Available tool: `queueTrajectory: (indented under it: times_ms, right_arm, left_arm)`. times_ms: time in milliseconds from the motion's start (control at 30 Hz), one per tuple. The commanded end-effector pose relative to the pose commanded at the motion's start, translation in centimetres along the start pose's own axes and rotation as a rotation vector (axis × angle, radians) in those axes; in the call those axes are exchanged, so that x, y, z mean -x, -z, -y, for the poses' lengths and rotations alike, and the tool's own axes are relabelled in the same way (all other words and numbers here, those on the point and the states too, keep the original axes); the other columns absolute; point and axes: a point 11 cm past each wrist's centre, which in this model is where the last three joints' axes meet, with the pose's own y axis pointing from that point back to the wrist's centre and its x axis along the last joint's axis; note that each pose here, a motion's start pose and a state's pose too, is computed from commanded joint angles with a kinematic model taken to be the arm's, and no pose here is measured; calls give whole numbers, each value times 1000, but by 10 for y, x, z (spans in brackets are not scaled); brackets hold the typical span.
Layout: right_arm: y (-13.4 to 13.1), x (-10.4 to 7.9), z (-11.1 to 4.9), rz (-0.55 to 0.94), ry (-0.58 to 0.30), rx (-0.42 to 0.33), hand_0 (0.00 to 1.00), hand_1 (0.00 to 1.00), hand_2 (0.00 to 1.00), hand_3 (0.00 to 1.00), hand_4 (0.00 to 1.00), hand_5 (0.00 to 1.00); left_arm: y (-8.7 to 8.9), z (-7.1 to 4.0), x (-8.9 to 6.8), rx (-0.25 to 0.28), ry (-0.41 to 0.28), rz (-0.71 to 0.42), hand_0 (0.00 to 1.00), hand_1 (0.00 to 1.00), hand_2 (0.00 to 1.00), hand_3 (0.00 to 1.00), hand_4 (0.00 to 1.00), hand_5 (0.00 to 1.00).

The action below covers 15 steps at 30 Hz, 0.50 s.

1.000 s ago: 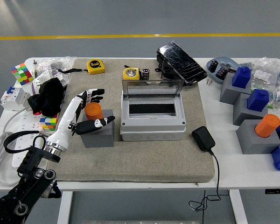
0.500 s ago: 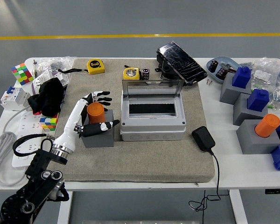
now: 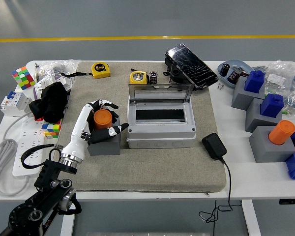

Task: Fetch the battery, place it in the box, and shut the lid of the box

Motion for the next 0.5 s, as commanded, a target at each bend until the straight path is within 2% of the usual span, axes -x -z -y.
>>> queueTrajectory:
  times_ms: [67, 100, 333, 500]
  right_arm:
    - [1, 0, 0, 2, 0, -2, 642, 666, 674, 605, 989, 594]
    - [1, 0, 0, 2, 0, -2, 642, 666, 675, 605, 989, 594]
    - [1, 0, 0, 5, -1, -2, 642, 666, 674, 605, 989, 594]
    - [1, 0, 0, 5, 1, -2, 641, 665, 674, 605, 989, 594]
  left_arm:
    - [-1, 1, 0, 9, -9, -8, 170, 186, 246, 313, 972, 2]
    - [-1, 1, 0, 12, -12, -9, 121, 132, 201, 255, 936, 2]
    - [-7, 5, 2, 28, -9, -15, 98, 106, 179, 228, 917, 2]
    - [-21, 10, 9, 47, 39, 24, 95, 103, 173, 224, 923, 2]
